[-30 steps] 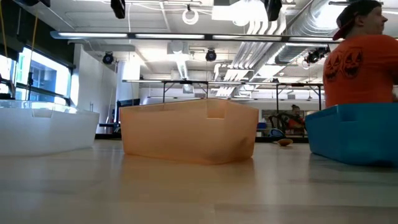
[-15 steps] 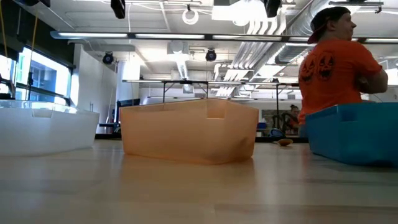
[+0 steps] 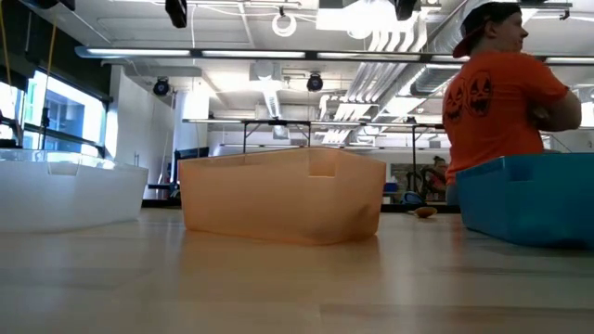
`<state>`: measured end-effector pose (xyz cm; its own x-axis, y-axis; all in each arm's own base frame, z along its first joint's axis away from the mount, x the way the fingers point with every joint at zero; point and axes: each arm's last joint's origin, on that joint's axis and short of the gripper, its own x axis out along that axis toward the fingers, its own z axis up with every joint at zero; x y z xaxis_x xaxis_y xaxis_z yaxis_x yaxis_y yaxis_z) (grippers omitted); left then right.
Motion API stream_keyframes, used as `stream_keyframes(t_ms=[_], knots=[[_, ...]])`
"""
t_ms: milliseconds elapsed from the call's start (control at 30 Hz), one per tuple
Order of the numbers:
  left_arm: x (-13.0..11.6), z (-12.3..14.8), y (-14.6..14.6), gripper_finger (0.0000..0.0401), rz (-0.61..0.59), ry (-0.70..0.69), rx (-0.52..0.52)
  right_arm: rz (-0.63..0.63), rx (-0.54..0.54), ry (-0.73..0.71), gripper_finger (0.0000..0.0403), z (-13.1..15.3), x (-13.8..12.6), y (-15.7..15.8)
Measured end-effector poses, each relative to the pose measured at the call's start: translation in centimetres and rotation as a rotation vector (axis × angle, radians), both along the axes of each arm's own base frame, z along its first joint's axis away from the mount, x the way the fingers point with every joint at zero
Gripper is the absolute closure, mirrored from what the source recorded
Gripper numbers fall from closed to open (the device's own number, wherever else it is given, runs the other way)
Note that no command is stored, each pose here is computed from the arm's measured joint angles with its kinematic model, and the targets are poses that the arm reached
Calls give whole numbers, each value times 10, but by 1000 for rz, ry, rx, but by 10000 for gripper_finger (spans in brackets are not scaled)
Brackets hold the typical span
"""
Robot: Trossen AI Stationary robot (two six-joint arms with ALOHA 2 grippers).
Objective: Sort silverware by color (type)
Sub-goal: Put the top right gold spoon into the transparent bin
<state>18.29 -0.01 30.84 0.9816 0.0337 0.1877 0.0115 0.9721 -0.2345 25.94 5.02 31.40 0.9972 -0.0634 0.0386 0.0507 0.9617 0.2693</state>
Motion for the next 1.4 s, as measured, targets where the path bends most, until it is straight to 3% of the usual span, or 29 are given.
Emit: stream_keyframes(t_ms=[533, 933, 1133, 1267, 1400], knots=[[0, 0, 0, 401, 0, 1, 0, -58, 17, -32, 403, 3, 2, -15], [0, 0, 1, 401, 18, 0, -3, -148, 145, -25, 402, 1, 4, -34], [0, 0, 2, 401, 56, 0, -10, -455, 392, 269, 402, -30, -9, -83], [0, 0, 2, 401, 57, 0, -10, -542, 444, 507, 390, -42, -21, -114], [0, 0, 2, 401, 57, -3, -11, -650, 475, 697, 333, -53, -30, -141]])
